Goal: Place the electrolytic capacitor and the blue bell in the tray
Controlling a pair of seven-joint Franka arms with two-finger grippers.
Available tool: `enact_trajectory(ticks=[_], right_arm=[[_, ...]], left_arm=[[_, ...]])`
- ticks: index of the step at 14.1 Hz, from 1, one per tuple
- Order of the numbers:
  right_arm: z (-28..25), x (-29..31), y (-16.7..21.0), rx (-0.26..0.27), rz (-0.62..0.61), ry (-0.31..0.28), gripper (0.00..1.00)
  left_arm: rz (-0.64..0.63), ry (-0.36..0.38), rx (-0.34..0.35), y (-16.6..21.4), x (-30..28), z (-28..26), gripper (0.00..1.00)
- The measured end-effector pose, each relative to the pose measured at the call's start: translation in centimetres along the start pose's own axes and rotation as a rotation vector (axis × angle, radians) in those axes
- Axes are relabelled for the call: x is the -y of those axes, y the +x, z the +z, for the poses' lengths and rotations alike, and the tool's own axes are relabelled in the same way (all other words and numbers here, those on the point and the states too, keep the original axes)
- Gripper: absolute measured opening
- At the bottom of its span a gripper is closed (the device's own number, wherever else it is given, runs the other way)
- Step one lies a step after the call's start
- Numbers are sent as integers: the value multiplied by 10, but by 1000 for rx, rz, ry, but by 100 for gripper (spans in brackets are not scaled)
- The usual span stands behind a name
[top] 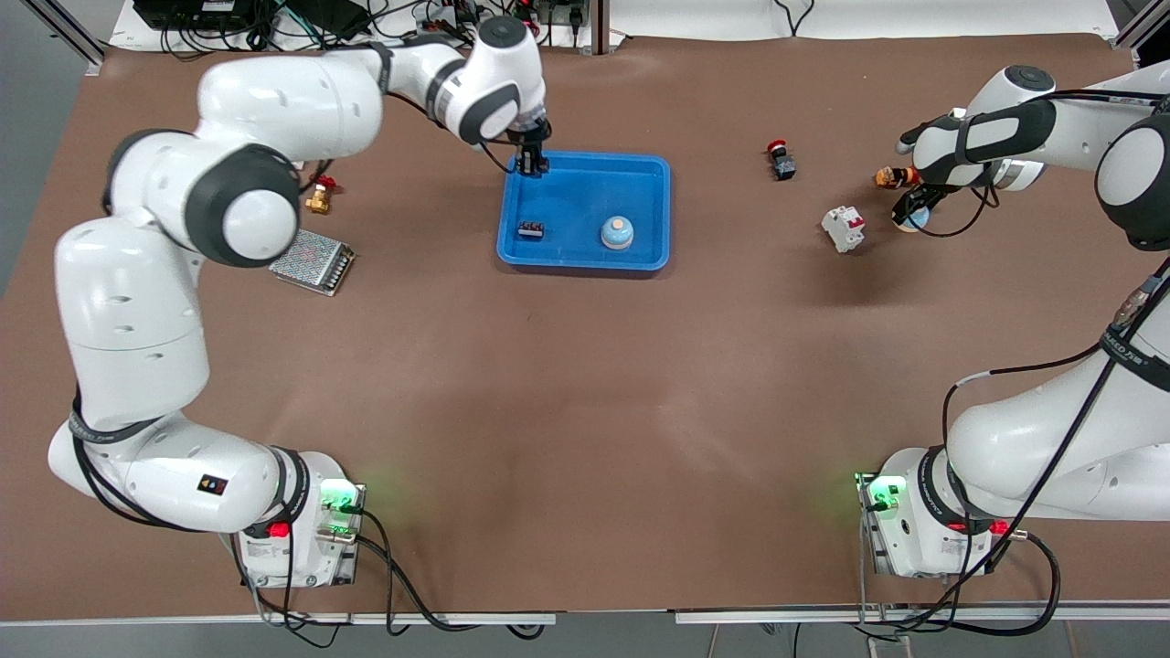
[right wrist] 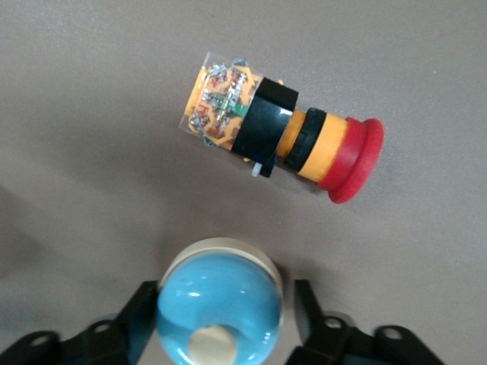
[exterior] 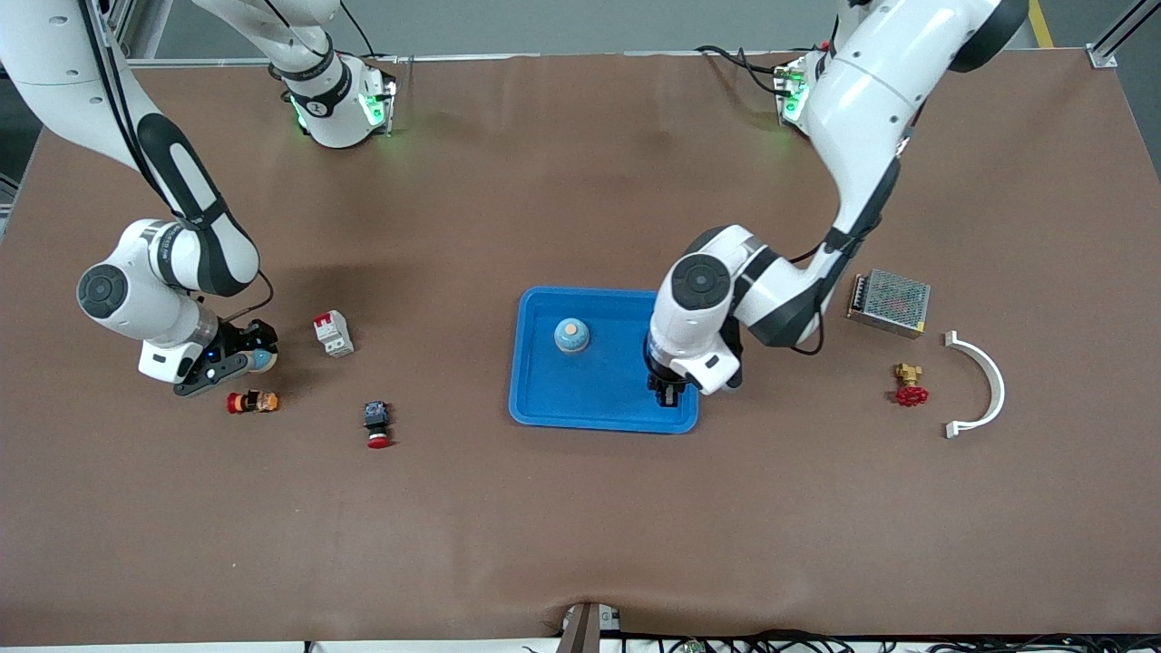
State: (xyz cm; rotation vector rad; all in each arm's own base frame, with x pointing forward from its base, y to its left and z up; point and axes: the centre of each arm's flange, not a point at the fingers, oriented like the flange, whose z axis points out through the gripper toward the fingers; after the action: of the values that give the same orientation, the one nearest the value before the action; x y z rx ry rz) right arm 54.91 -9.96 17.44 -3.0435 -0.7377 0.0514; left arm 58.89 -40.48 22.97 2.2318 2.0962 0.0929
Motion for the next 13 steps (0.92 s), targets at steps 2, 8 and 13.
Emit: enact_trajectory(ticks=[2, 8, 13], right_arm=[[-1, 0, 0, -1, 0, -1, 68], [-1, 0, 1, -3, -1, -1, 68], [-31, -11, 19, 51, -4, 37, 68]], left_arm=[[11, 9, -17, -11, 6, 18, 32], [9, 22, -23, -12, 6, 32, 32], [13, 42, -32, -12, 12, 46, 32]])
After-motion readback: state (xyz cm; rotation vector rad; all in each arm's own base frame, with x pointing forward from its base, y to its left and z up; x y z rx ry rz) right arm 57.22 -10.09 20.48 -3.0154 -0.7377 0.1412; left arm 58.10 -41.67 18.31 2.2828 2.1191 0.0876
